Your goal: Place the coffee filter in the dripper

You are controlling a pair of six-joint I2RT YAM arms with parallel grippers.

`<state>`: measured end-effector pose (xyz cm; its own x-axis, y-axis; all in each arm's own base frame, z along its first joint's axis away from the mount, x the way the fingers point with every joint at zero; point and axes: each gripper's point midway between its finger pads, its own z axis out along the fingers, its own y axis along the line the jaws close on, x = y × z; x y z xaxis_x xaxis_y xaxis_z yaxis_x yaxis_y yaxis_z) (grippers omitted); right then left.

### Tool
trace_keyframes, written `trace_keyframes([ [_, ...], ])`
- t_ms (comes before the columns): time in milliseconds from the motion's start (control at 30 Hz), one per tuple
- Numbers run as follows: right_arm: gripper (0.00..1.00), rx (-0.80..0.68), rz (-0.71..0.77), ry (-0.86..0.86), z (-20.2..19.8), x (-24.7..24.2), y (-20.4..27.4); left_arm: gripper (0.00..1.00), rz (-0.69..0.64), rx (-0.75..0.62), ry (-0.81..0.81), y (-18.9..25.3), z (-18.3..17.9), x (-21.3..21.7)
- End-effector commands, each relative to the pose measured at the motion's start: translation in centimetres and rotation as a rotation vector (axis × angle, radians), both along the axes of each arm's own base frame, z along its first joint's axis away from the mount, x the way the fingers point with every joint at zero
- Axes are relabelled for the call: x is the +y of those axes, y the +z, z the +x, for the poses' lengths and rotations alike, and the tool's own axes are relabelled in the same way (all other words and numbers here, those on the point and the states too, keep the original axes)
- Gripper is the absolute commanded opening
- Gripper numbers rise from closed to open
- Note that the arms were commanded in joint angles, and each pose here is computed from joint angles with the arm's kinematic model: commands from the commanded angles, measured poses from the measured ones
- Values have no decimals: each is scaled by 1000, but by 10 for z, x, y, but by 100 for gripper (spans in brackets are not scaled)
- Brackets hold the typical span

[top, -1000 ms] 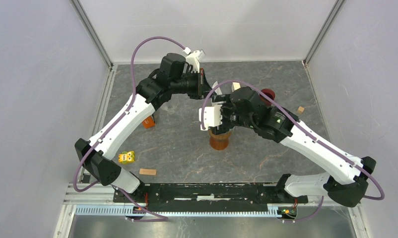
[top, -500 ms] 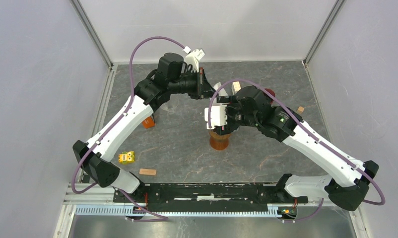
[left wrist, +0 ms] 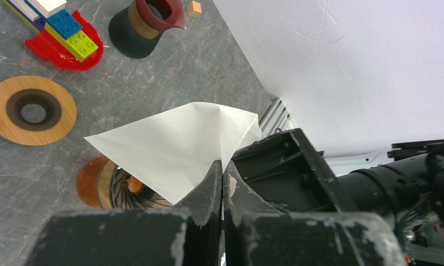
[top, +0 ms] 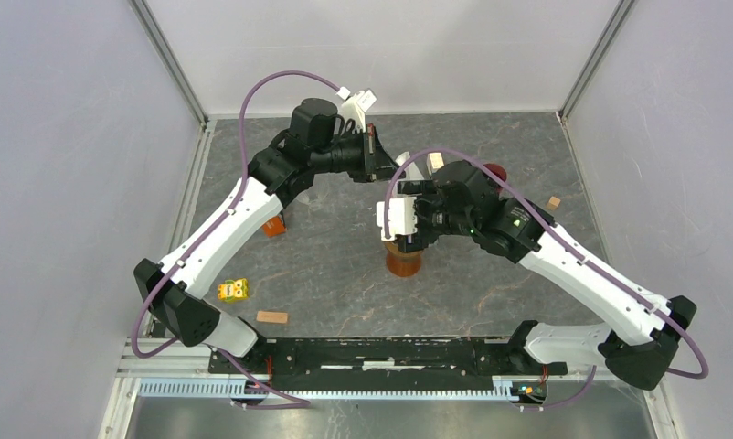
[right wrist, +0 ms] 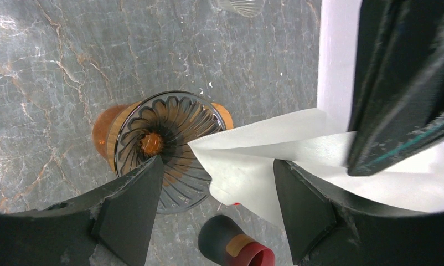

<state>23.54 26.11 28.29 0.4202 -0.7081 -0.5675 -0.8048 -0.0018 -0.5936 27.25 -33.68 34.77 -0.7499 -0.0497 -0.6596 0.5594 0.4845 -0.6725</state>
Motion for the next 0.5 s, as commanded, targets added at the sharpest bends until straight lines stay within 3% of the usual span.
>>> trace_keyframes([
  [0, 80, -13, 26, -50, 8, -1, -2, 2, -71, 29, 6, 15, 0, -5],
  [467, 80, -66, 92, -127, 17, -6, 1, 2, -139, 170, 55, 4, 15, -5],
])
